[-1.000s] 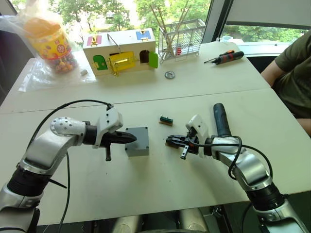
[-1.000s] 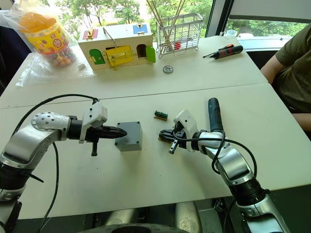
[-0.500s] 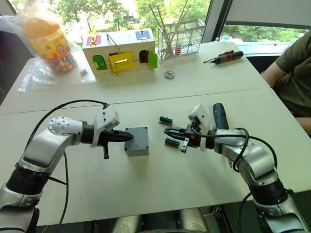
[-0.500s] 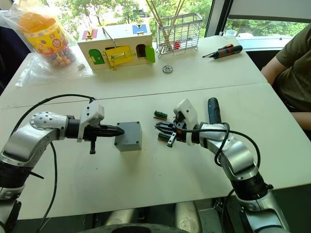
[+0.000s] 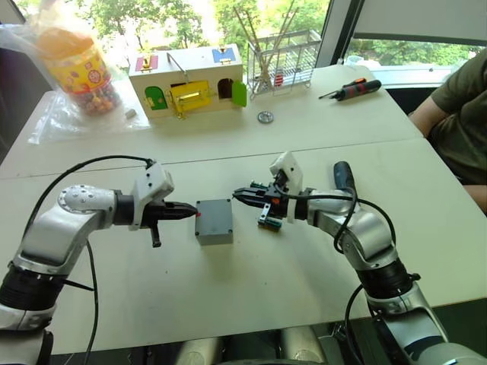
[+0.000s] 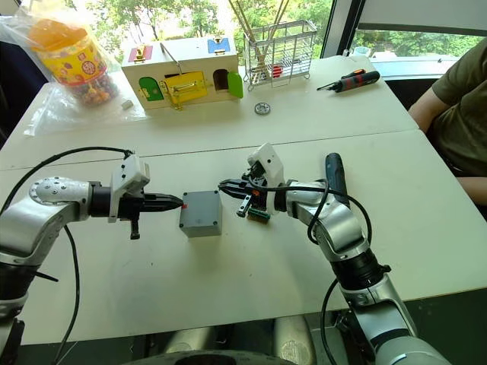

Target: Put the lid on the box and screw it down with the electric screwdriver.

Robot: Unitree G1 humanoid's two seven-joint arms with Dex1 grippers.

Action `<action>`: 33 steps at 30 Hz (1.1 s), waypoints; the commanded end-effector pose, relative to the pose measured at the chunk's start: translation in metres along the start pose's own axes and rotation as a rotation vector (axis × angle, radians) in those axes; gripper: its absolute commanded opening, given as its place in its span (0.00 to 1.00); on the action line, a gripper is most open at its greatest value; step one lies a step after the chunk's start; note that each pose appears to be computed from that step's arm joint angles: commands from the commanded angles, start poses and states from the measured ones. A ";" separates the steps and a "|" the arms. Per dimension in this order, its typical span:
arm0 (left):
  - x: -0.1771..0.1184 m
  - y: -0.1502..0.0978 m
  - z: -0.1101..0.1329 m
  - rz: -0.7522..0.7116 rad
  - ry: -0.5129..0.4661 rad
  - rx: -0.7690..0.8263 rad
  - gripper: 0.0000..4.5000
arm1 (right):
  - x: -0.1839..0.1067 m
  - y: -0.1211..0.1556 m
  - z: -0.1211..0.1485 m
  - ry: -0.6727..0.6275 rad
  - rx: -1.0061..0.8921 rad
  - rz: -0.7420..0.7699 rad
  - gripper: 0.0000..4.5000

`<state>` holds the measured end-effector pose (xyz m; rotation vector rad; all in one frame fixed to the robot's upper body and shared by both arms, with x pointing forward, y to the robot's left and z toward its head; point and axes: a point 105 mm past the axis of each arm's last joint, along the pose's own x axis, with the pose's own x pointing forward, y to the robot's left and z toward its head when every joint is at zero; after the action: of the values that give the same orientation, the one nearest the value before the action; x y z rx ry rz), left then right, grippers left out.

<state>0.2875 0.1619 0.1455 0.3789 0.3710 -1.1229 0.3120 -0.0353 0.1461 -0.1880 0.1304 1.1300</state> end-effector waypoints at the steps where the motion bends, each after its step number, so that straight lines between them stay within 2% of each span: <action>1: -0.004 -0.001 0.010 0.015 -0.033 0.029 0.00 | 0.004 0.004 0.016 -0.049 -0.050 0.021 0.01; 33: 0.002 -0.002 0.010 0.014 -0.041 0.028 0.00 | 0.015 0.004 -0.005 0.010 -0.041 0.028 0.01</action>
<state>0.2878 0.1590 0.1423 0.3662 0.3623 -1.1082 0.3153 -0.0263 0.1321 -0.2228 0.1509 1.1463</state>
